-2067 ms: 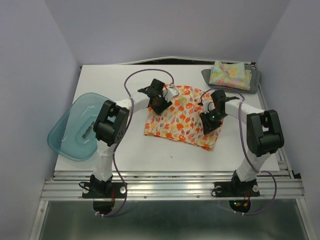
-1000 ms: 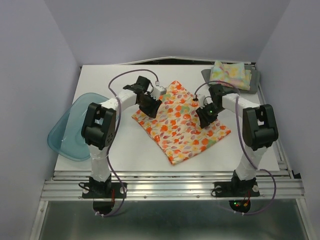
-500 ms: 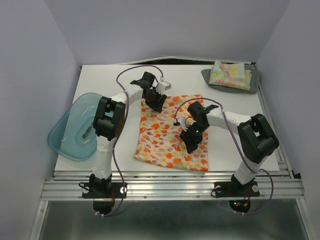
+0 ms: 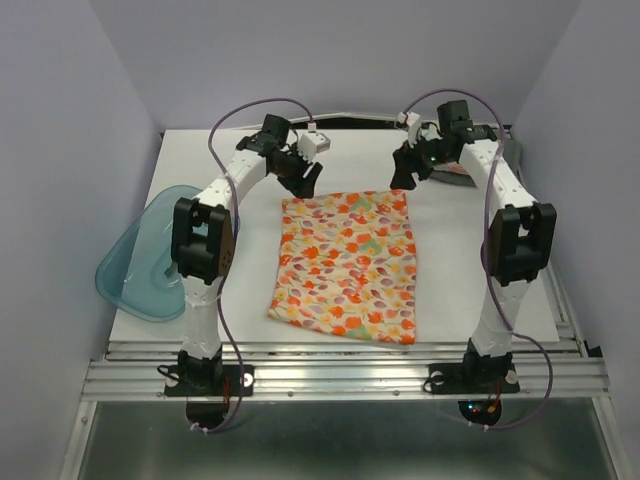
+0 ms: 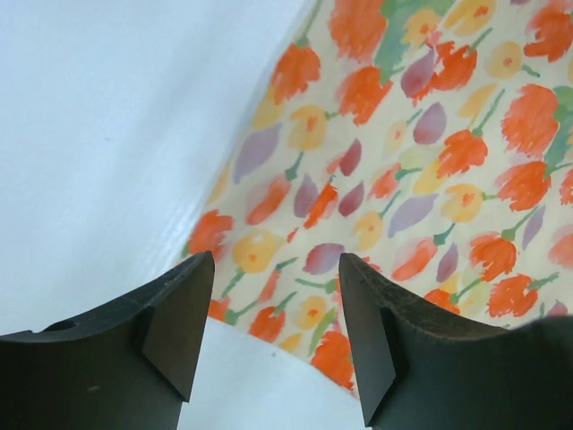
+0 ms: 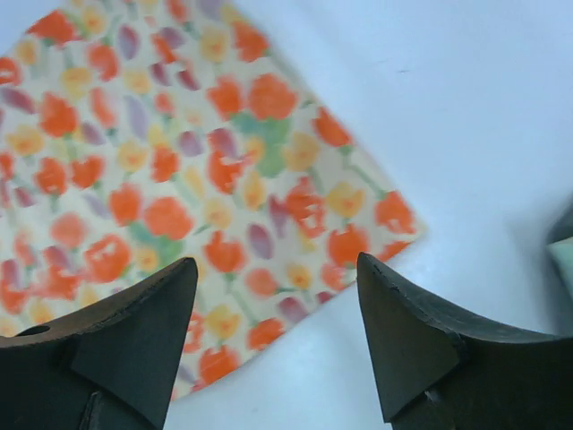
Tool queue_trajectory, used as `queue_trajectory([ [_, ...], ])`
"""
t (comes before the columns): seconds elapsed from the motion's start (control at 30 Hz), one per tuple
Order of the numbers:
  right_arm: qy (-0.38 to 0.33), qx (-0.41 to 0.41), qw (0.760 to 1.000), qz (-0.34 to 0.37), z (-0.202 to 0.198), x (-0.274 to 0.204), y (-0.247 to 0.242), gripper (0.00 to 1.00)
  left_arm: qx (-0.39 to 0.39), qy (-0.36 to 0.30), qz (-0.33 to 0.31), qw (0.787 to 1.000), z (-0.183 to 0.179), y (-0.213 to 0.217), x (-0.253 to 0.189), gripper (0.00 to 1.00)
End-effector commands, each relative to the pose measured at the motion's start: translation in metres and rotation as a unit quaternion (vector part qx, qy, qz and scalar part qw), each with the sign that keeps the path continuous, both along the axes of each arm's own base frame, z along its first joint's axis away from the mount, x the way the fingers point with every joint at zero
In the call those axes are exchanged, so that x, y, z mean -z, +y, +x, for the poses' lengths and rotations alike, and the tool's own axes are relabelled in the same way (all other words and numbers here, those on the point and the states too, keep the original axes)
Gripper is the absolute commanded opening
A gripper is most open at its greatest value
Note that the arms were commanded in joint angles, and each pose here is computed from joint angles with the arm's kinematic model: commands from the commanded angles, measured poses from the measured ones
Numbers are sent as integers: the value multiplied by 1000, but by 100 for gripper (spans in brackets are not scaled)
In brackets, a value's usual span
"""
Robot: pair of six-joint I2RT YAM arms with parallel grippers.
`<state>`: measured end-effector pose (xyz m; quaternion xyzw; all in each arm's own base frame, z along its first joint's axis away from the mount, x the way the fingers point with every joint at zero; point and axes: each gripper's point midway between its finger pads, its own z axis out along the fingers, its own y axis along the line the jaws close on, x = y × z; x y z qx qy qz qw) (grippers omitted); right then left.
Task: Fold and stack the skirts
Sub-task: Flatten the skirt out
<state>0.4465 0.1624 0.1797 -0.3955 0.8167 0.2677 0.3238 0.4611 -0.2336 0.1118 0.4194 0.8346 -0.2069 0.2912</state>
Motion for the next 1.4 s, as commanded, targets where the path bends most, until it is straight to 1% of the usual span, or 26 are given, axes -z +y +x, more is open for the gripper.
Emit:
queue_trajectory([
  [0.0,-31,-26,998,-45,41,36,-5,75,9,-41,-7,999,8,4,-34,70],
  [0.07,-72,-28,996,-55,66,37,-6,71,7,-33,-8,999,11,4,-28,70],
  [0.13,-98,-21,993,-61,88,50,-10,70,1,-31,-13,999,13,4,-27,70],
  [0.23,-111,2,991,-76,108,74,-15,68,-8,-27,-22,999,16,8,-27,70],
  [0.27,-128,14,988,-87,118,82,-20,68,-10,-23,-27,999,15,8,-27,70],
  [0.37,-145,26,984,-97,129,101,-23,68,-14,-13,-32,999,11,12,-25,70],
  [0.47,-136,2,985,-107,120,123,-24,65,-19,-16,-28,999,10,18,-24,70],
  [0.57,-122,-39,985,-115,100,142,-24,59,-42,-23,-21,999,20,31,-23,76],
  [0.63,-109,-59,985,-121,88,152,-25,55,-43,-29,-9,999,28,36,-24,76],
  [0.67,-107,-62,985,-124,86,153,-26,49,-44,-24,5,999,31,39,-13,76],
  [0.73,-102,-66,985,-126,81,158,-27,44,-36,-26,24,999,39,42,-4,76],
  [0.77,-103,-68,984,-126,81,158,-27,44,-34,-31,25,999,40,43,-7,76],
  [0.93,-100,-85,984,-120,77,152,-24,33,-40,-18,56,997,50,50,23,73],
  [1.1,-97,-85,984,-127,80,153,-26,22,-26,-2,74,997,49,53,44,67],
  [1.13,-97,-84,983,-129,80,153,-27,20,-26,0,76,997,48,54,47,66],
  [1.17,-97,-83,983,-131,80,153,-27,16,-25,0,78,997,48,55,49,62],
  [1.27,-95,-74,984,-134,83,152,-29,8,-26,8,82,996,47,55,59,60],
  [1.3,-94,-69,984,-135,85,151,-29,3,-24,11,80,996,46,55,60,57],
  [1.37,-100,-56,983,-143,93,148,-32,1,-23,10,75,997,47,54,59,51],
])
